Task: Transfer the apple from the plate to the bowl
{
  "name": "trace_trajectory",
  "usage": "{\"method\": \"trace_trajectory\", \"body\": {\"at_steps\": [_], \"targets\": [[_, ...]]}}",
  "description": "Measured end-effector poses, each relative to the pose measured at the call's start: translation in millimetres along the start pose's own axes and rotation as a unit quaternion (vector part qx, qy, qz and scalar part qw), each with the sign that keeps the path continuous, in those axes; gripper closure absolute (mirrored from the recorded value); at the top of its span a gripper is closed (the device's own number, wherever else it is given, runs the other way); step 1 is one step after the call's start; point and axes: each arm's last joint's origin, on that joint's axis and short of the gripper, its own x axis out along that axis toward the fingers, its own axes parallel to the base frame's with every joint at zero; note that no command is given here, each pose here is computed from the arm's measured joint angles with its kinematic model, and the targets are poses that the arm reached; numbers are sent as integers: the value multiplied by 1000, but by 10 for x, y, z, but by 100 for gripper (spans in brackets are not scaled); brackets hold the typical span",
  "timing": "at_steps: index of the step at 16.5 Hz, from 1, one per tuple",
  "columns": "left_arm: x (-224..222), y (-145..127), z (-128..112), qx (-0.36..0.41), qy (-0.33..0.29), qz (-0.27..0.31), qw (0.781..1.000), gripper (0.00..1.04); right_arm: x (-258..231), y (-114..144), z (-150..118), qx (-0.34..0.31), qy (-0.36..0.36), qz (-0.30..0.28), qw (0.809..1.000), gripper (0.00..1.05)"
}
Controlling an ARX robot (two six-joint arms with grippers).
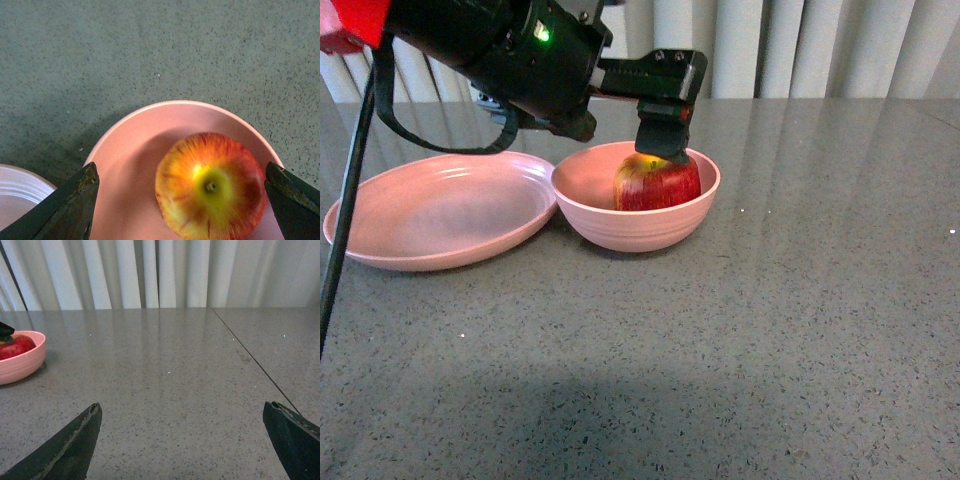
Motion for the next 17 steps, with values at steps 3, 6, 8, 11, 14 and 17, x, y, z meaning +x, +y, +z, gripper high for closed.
{"method": "trace_trajectory", "body": {"at_steps": [3, 6, 8, 11, 14, 17], "targets": [[-306, 12, 208, -3, -60, 8, 998, 7, 0, 0, 0, 0, 0, 0, 1000, 7], [-840, 21, 403, 0, -148, 27, 989, 7, 0, 0, 0, 0, 0, 0, 1000, 7], [-1068, 44, 387, -5, -178, 47, 983, 7, 0, 0, 0, 0, 0, 0, 1000, 7], [-1540, 140, 207, -21, -219, 100, 970, 7, 0, 0, 0, 0, 0, 0, 1000, 7], [-1967, 216, -331, -66, -308, 254, 915, 35, 0, 0, 0, 0, 0, 0, 1000, 7], [-2063, 252, -955, -81, -304, 281, 907, 64, 0, 0, 1, 0, 0, 0, 1000, 7]]}}
